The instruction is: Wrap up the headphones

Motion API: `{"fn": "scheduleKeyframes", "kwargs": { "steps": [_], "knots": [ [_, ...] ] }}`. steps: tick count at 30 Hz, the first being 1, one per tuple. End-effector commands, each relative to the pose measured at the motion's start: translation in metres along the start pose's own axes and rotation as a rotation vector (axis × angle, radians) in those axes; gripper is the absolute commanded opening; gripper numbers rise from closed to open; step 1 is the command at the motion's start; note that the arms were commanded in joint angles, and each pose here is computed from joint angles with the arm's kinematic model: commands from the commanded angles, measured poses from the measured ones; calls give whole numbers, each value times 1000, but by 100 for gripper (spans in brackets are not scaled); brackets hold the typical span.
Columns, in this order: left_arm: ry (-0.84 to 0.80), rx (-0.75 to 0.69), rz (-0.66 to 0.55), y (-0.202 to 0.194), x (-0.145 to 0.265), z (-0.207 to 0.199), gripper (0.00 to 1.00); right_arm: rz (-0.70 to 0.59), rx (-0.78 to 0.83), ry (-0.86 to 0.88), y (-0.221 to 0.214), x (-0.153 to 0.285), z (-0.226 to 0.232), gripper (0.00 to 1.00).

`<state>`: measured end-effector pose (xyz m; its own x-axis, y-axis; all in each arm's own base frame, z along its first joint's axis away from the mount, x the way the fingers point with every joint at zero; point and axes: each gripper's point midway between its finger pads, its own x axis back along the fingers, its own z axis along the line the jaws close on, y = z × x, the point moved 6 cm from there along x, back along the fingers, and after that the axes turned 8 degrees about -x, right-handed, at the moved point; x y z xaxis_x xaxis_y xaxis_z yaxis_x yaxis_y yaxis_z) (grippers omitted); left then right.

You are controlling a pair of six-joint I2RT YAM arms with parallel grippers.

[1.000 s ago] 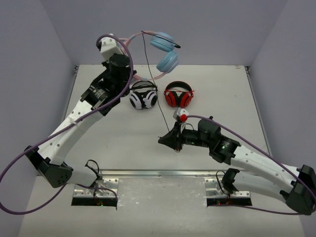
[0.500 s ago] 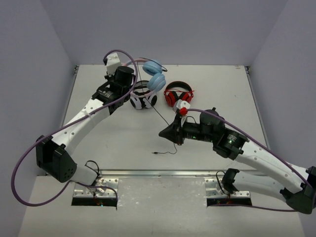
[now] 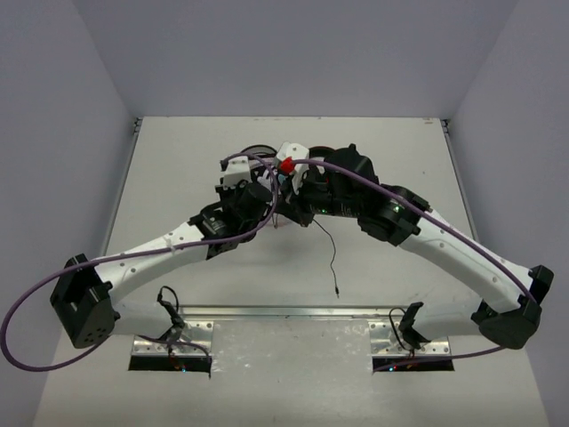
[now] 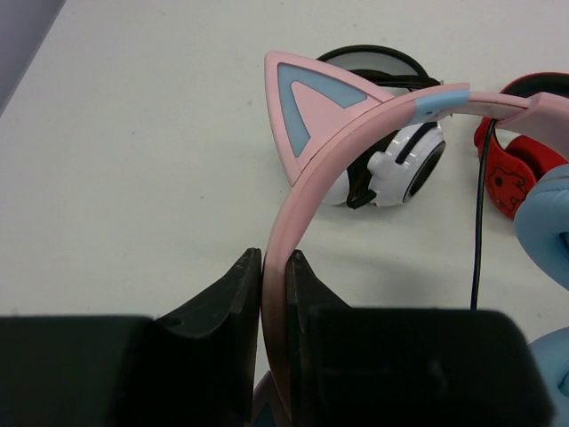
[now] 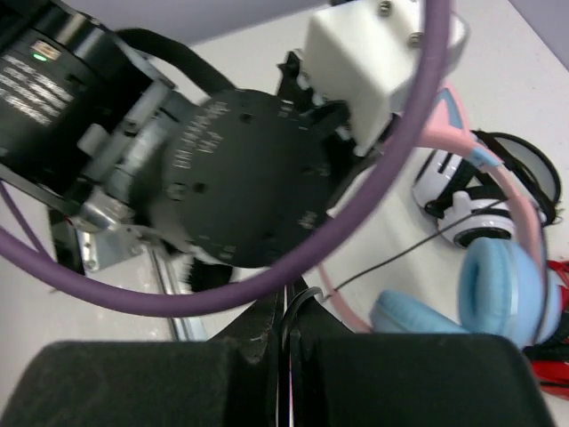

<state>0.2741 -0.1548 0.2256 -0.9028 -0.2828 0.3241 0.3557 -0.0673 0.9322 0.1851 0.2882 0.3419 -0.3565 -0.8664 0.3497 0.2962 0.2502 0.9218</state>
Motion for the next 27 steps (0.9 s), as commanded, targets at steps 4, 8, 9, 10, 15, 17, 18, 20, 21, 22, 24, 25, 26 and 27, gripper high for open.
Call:
{"fn": "scheduleKeyframes", "kwargs": {
  "steps": [4, 8, 9, 10, 15, 17, 18, 20, 21, 22, 24, 25, 26, 27],
  "knots": [
    [-180, 110, -116, 6, 19, 0, 0, 115, 242, -97, -2, 5, -20, 1],
    [-400, 52, -152, -5, 31, -9, 0, 140, 353, -122, -13, 10, -29, 1],
    [-427, 45, -156, -10, 32, -10, 0, 136, 373, -134, -13, 10, -31, 1],
    [-453, 56, -182, -8, 36, -8, 0, 133, 405, -154, -13, 11, -35, 1],
    [-643, -2, -172, -31, 47, -24, 0, 181, 469, -250, -18, 8, -53, 1],
    [-723, -43, -165, -35, 54, -35, 0, 215, 488, -301, -22, 7, -61, 1],
    [-747, -58, -160, -36, 57, -38, 0, 237, 505, -316, -25, 5, -66, 1],
    [-779, -76, -151, -38, 62, -44, 0, 245, 524, -384, -30, 5, -78, 1],
    [-785, -78, -150, -38, 64, -43, 0, 243, 521, -422, -29, 9, -88, 1],
    [-792, -81, -147, -39, 66, -43, 0, 220, 516, -457, -29, 8, -96, 1],
    [-815, -88, -138, -41, 73, -43, 0, 201, 490, -578, -25, 20, -121, 1],
    [-835, -76, -148, -37, 79, -42, 0, 161, 480, -625, -20, 23, -131, 1],
    [-854, -75, -151, -37, 84, -43, 1, 150, 461, -659, -19, 27, -138, 1],
    [-866, -67, -160, -34, 90, -40, 0, 135, 439, -695, -16, 34, -149, 1]
  ]
}}
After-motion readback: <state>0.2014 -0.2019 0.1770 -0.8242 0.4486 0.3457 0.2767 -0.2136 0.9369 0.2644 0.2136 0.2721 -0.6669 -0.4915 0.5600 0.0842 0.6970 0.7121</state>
